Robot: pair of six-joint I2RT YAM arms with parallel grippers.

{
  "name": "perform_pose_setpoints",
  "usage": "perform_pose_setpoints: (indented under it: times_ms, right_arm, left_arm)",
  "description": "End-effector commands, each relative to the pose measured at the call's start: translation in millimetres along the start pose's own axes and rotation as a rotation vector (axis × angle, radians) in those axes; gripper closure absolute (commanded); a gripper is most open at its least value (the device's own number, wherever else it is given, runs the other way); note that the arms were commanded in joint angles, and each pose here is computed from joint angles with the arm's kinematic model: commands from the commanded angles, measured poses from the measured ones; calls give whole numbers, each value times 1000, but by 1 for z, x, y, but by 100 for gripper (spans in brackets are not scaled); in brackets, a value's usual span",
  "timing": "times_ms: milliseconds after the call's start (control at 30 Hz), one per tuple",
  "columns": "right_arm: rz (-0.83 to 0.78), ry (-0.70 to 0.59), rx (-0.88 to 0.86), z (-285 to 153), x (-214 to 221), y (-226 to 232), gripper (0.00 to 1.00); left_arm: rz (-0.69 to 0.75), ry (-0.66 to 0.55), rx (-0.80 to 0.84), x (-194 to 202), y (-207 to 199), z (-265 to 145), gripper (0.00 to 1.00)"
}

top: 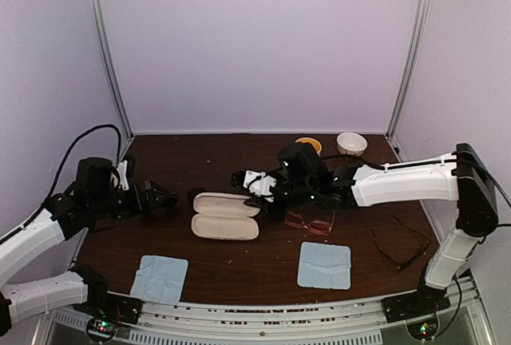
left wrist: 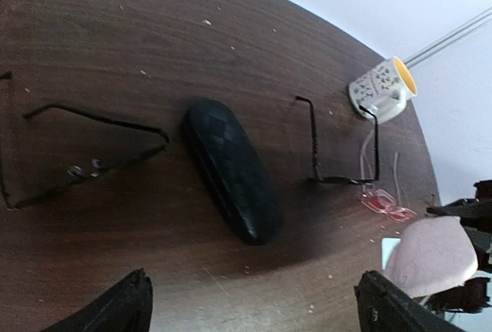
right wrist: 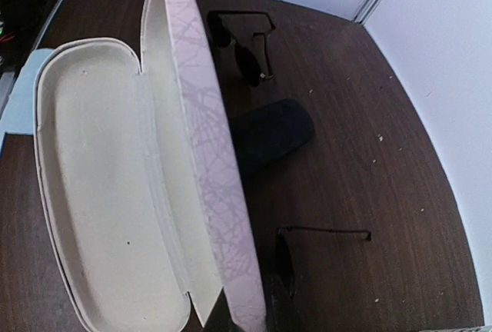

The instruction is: Organize the sunglasses

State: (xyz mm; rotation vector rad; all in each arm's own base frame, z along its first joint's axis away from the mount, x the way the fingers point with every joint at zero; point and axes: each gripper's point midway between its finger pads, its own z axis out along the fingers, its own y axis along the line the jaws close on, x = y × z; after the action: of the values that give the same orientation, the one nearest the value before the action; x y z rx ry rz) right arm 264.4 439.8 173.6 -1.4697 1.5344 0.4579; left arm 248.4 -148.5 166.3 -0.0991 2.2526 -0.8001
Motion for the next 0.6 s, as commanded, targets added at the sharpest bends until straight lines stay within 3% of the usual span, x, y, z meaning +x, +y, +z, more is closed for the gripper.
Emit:
perform_pose_setpoints:
  times_ms: [0, 300, 567]
  right_arm:
    - [-52, 85, -148, -21, 22, 27, 100]
    - [-70, 209, -415, -27, 42, 68, 100]
    - [-115, 247, -450, 1, 44, 73, 100]
  left_arm:
    - [108, -112, -175, -30, 21, -16, 2]
    - [187, -162, -332, -42, 44, -27, 2]
    - [185, -203, -374, -43, 54, -32, 2]
